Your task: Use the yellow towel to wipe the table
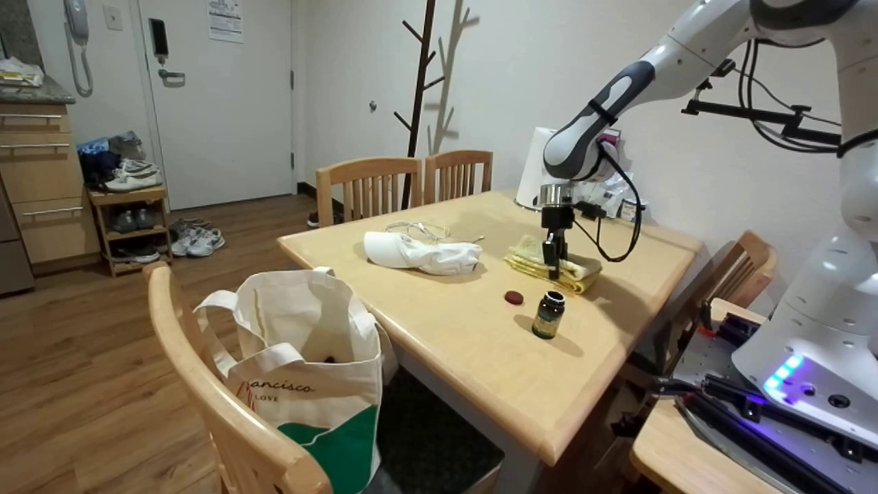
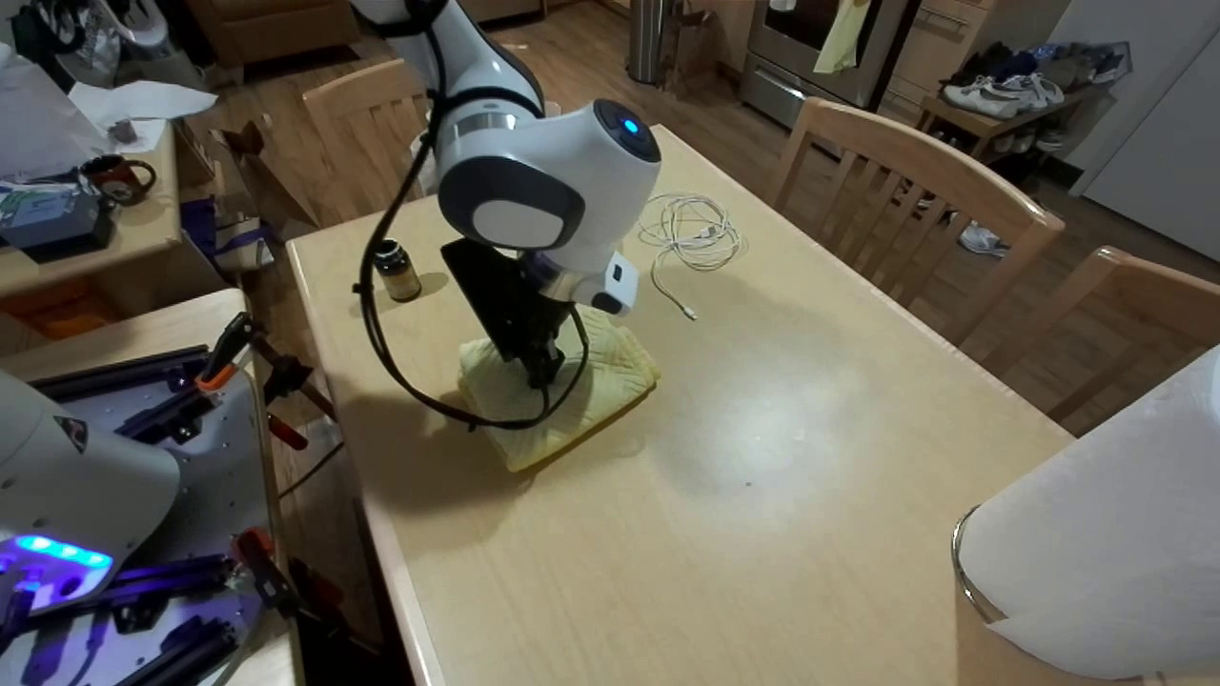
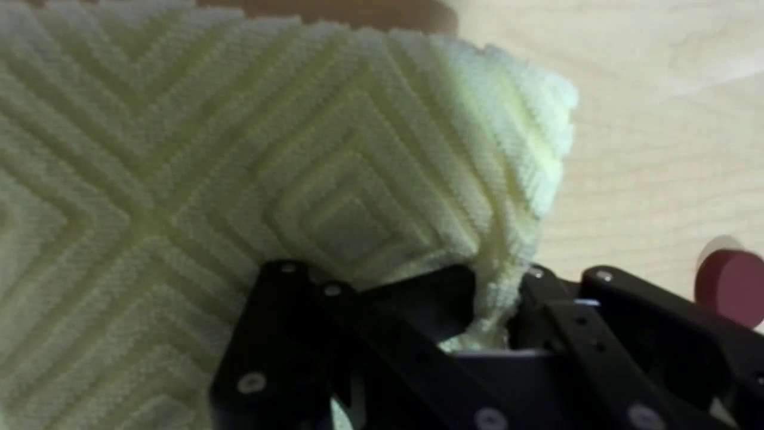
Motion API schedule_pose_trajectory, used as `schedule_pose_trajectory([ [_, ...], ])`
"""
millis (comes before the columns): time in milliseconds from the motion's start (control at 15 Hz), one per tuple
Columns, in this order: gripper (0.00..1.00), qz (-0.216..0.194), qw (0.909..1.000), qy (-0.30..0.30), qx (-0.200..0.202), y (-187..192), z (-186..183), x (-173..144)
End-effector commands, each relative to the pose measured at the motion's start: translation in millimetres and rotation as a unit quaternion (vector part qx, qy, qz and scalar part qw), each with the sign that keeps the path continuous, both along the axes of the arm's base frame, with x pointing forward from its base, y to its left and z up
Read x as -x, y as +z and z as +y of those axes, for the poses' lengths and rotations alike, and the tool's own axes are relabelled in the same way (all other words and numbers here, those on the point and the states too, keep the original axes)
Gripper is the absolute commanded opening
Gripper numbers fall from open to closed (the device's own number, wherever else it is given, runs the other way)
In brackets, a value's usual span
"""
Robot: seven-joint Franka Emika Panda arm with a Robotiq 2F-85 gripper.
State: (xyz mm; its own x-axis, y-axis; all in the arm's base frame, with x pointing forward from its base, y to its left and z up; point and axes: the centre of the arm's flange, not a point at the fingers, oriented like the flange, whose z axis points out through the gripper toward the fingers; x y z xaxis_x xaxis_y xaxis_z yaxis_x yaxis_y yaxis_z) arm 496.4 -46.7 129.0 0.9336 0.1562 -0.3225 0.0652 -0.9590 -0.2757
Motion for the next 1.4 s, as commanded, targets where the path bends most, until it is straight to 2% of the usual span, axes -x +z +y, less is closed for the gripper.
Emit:
schedule_pose_trajectory([
  [0, 0.03, 0.008, 0.999, 0.044, -0.009, 5, 36, 34],
  [133, 0.03, -0.011, 0.9977, 0.066, 0.004, -4, 47, 41],
  [267, 0.03, -0.054, 0.9956, 0.072, 0.028, -15, 49, 40],
  [667, 0.02, -0.156, 0.9851, 0.025, 0.067, -10, 33, 44],
  [1000, 0.03, -0.188, 0.9738, -0.055, 0.116, -30, -26, 31],
  [1333, 0.03, -0.209, 0.9491, -0.152, 0.18, -28, -106, 22],
])
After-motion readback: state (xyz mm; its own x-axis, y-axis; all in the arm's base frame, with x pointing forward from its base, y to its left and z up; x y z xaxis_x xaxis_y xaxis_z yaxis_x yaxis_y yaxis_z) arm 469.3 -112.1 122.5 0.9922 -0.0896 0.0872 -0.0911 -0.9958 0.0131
